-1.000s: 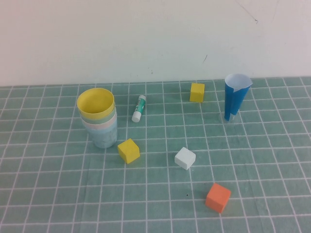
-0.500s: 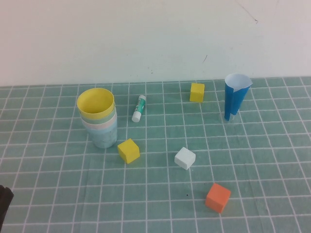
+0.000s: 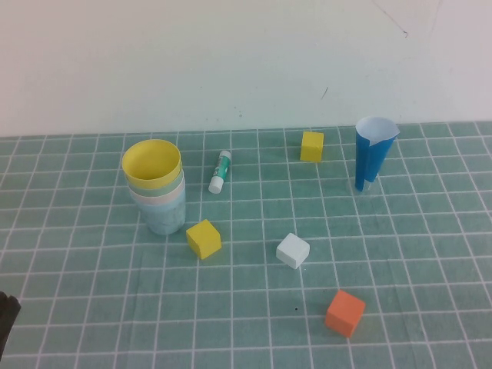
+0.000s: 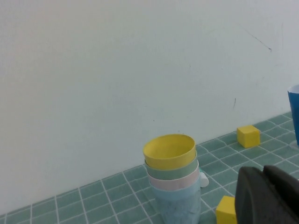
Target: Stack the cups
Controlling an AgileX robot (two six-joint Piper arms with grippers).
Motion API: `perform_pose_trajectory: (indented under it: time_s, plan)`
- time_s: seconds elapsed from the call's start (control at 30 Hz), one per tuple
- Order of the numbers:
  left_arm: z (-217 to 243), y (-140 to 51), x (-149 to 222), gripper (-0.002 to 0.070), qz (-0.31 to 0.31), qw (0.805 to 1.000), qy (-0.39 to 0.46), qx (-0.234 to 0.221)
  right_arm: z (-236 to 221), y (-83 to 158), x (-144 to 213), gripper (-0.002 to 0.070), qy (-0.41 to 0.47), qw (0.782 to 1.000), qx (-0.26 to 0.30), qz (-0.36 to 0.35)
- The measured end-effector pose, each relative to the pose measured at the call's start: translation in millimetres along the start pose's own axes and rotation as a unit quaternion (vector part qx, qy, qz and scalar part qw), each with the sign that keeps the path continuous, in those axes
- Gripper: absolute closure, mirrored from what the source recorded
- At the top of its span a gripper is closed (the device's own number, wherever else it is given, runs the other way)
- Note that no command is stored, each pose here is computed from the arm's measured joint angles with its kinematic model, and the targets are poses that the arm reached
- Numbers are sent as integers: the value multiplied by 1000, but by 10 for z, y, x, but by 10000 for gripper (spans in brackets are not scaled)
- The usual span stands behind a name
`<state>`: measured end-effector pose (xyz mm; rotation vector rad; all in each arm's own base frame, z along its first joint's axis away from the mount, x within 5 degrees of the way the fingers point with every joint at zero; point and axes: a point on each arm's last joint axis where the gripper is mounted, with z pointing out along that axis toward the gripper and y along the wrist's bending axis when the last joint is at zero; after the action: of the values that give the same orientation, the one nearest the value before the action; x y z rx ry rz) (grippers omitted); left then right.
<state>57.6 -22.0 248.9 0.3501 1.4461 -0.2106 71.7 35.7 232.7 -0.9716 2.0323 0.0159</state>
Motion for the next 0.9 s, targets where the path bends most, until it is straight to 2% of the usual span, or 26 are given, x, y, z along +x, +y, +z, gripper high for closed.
perform_pose_trajectory:
  time_s: [0.1, 0.27, 0.33, 0.7, 0.9]
  plan:
    - [0, 3, 14, 677, -20, 1000, 8, -2, 0, 0, 0, 678, 0, 1000, 0, 0]
    - [-2, 7, 63, 677, -160, 987, 34, -9, 0, 0, 0, 678, 0, 1000, 0, 0]
    - [-3, 7, 70, 677, -185, 982, 37, -11, 0, 0, 0, 678, 0, 1000, 0, 0]
    - [-4, 3, 113, 677, -200, 979, 44, -13, 0, 1, 0, 678, 0, 1000, 0, 1]
    - [-24, 56, 354, 677, -202, 973, 74, -78, -1, 1, 0, 678, -1, 1000, 0, 1]
